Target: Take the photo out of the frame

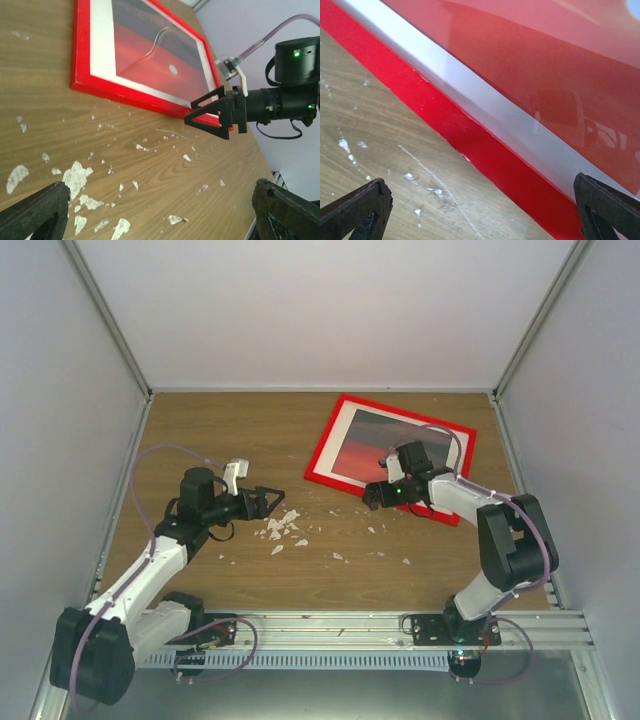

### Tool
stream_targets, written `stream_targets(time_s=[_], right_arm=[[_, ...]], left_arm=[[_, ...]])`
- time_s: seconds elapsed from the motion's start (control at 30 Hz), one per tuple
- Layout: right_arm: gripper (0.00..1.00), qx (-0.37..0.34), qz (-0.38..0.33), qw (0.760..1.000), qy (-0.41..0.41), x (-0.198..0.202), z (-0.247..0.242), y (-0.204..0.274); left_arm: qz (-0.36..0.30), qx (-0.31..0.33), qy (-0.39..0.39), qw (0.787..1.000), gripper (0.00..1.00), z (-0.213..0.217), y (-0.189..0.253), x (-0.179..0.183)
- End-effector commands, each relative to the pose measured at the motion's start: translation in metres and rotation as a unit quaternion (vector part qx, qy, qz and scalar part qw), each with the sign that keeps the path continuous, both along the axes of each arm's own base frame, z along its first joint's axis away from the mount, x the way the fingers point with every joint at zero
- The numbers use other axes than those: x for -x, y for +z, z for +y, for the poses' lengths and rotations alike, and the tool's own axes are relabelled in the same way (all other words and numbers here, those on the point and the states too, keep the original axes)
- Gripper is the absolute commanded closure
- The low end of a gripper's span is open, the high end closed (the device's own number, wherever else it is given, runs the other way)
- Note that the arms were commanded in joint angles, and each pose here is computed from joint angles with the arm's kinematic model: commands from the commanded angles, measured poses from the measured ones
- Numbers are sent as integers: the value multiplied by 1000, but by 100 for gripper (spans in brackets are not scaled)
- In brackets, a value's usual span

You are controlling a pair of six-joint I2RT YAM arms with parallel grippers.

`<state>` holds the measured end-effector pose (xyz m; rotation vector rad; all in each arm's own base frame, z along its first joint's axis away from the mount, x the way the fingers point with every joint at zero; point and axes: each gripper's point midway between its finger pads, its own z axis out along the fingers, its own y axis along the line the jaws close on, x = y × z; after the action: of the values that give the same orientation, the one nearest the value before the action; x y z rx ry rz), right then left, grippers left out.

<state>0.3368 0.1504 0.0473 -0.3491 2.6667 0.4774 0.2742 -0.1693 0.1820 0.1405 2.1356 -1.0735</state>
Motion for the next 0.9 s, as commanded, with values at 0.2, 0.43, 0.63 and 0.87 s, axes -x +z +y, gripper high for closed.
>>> stream_targets(time_s=[0.2,0.43,0.63,0.87], right_arm=[[1,-18,33,995,90,28,69,-1],[0,-1,20,992,127,27,97,9],[0,90,7,991,101,22,64,10],[2,140,19,987,78,31,39,-1]], left_arm=[[16,4,24,1000,1,-6,-15,-8],[23,-5,47,999,1,1,-20,-10],[42,-6,40,998,1,-9,-28,-6],[59,-3,22,998,1,-35,-40,-2]])
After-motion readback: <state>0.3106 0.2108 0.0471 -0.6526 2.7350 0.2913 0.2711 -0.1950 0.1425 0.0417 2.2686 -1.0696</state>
